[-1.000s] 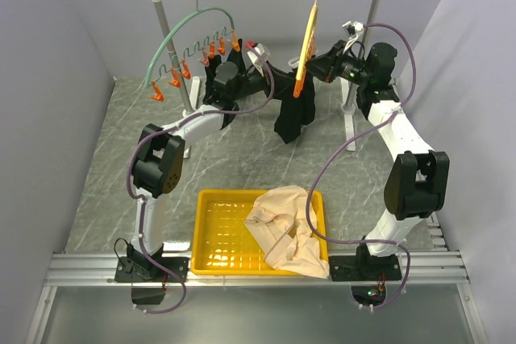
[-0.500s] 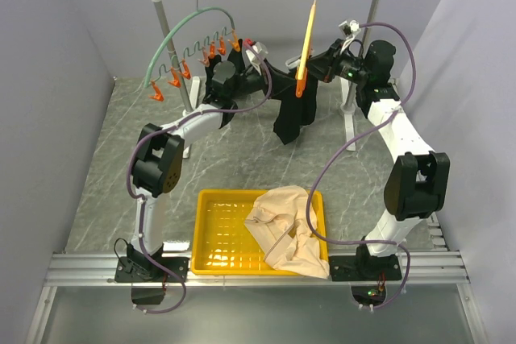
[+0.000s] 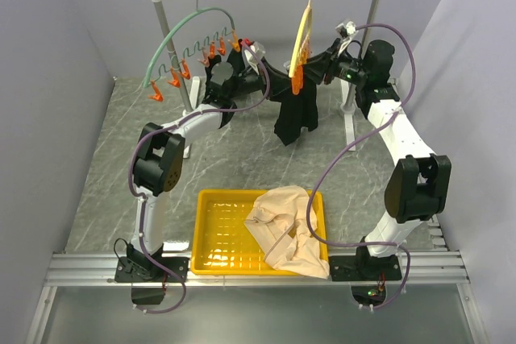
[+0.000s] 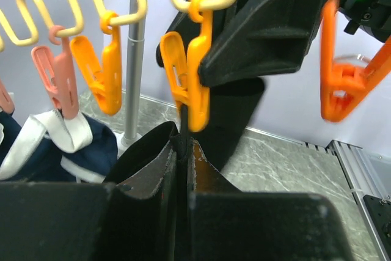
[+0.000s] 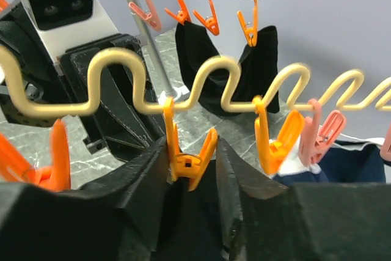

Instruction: Clip the underwear to the hanger

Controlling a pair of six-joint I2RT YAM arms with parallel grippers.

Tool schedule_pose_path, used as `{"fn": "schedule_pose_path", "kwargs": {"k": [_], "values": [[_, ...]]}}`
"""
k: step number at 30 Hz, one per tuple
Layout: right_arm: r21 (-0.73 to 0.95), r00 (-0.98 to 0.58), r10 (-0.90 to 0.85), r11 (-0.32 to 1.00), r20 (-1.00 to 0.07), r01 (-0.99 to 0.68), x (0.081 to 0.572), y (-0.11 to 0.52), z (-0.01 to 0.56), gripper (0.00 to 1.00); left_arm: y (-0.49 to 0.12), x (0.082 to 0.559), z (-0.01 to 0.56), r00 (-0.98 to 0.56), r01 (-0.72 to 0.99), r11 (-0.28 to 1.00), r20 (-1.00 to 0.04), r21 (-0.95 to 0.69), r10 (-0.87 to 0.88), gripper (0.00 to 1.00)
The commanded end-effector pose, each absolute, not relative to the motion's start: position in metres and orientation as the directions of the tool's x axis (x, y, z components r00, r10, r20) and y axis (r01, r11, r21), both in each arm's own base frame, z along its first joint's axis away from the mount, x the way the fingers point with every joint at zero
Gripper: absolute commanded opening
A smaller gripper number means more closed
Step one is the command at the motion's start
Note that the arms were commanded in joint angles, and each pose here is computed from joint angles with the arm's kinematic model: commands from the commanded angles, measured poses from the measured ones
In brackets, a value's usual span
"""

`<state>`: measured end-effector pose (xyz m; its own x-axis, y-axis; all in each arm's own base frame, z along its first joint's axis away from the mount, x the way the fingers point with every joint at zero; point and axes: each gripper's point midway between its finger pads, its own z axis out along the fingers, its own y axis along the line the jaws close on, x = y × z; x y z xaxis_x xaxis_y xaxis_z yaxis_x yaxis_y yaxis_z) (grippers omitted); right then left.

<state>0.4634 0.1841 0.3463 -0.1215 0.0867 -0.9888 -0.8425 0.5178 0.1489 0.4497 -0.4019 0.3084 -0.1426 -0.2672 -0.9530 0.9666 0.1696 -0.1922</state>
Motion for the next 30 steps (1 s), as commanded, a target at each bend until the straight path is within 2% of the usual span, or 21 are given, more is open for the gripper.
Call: {"fn": "schedule_pose_path", "kwargs": {"k": [1, 9, 11, 14, 17, 21, 28, 30], "values": [[0.122, -0.098, 0.074, 0.502, -0.992, -0.856, 0.45, 0.187, 0.359, 0.45, -0.401, 0.445, 0.347, -0.038, 0.985, 0.148, -0.945, -0.091, -0.324, 0.0], [0.154, -0.117, 0.103, 0.509, -0.988, -0.847, 0.45, 0.185, 0.365, 0.55, -0.4, 0.458, 0.345, -0.046, 0.971, 0.207, -0.942, -0.121, -0.334, 0.01], [0.162, -0.122, 0.111, 0.517, -0.986, -0.841, 0.452, 0.183, 0.367, 0.56, -0.401, 0.459, 0.344, -0.048, 0.97, 0.21, -0.941, -0.125, -0.335, 0.08], [0.171, -0.127, 0.12, 0.524, -0.985, -0.834, 0.454, 0.18, 0.368, 0.56, -0.4, 0.462, 0.342, -0.043, 0.965, 0.231, -0.943, -0.125, -0.33, 0.32], [0.178, -0.132, 0.124, 0.531, -0.983, -0.828, 0.456, 0.178, 0.368, 0.56, -0.399, 0.467, 0.336, -0.045, 0.956, 0.262, -0.947, -0.133, -0.317, 0.46], [0.186, -0.139, 0.126, 0.546, -0.982, -0.817, 0.46, 0.175, 0.366, 0.56, -0.398, 0.472, 0.331, -0.034, 0.944, 0.305, -0.955, -0.128, -0.294, 0.54], [0.187, -0.143, 0.123, 0.566, -0.982, -0.803, 0.465, 0.17, 0.367, 0.57, -0.403, 0.47, 0.319, 0.023, 0.942, 0.331, -0.975, -0.053, -0.222, 0.59], [0.191, -0.148, 0.121, 0.576, -0.982, -0.795, 0.466, 0.168, 0.366, 0.59, -0.408, 0.469, 0.31, 0.017, 0.939, 0.342, -0.982, -0.048, -0.186, 0.64]]}}
